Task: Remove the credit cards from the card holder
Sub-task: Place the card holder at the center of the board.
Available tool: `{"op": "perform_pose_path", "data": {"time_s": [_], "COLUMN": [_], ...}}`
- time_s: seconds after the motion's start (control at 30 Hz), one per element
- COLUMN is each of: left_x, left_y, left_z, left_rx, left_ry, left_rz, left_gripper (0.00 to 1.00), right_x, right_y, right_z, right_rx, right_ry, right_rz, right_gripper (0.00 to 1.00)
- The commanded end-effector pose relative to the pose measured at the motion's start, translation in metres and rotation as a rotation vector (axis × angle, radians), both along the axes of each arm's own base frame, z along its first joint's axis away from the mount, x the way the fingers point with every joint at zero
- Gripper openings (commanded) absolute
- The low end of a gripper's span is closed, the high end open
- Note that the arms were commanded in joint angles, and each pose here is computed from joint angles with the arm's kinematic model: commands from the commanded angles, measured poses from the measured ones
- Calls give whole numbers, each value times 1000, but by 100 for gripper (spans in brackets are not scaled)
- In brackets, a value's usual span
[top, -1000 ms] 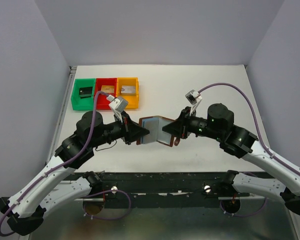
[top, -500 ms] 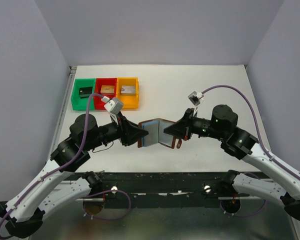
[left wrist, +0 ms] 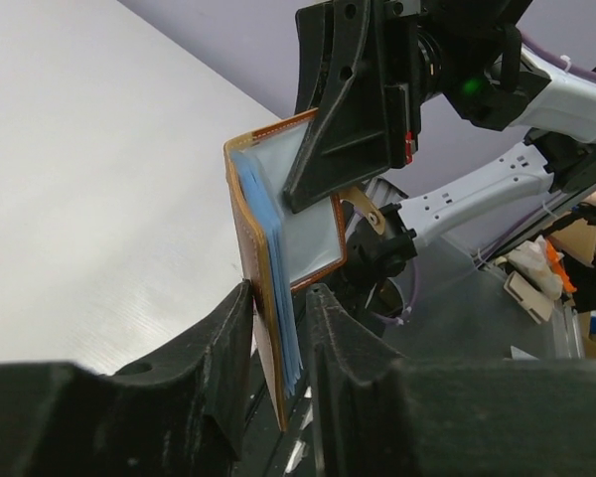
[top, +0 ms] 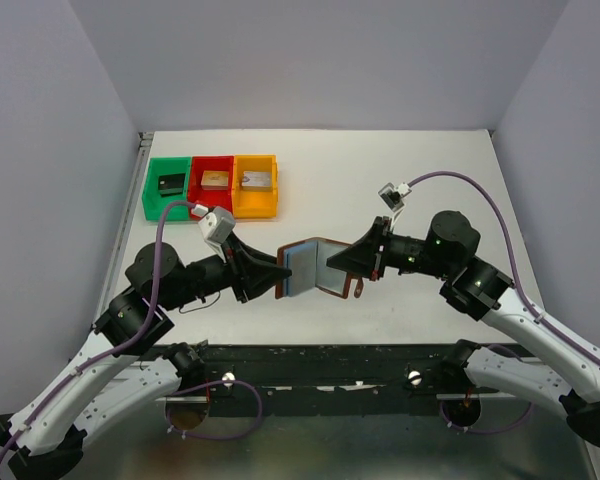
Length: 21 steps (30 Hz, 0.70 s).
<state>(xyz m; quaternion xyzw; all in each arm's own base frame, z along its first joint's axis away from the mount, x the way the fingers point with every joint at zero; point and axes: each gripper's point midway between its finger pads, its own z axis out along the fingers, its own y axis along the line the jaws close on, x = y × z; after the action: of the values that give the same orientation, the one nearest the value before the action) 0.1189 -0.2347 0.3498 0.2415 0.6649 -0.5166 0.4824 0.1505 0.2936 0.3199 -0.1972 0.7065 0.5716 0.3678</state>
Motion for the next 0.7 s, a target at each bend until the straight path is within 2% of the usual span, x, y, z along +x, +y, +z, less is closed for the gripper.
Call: {"op": "perform_pose_path", "data": {"time_s": [0.0, 0.57, 0.67], "left_x": [-6, -1, 1], "left_y": [1, -4, -6], "left_z": [4, -1, -5], "left_rx": [-21, -14, -3], "left_ry": [-54, -41, -29], "left_rz": [-34, -31, -30], "left_gripper": [31, 20, 12], "right_x": [-8, -12, -11], "right_y": [0, 3, 2], "right_z": [21, 23, 20], "right_rx": [83, 84, 70], "right_ry": [-34, -33, -33], "right_rz": [47, 87, 84], "right_gripper": [0, 0, 0]}}
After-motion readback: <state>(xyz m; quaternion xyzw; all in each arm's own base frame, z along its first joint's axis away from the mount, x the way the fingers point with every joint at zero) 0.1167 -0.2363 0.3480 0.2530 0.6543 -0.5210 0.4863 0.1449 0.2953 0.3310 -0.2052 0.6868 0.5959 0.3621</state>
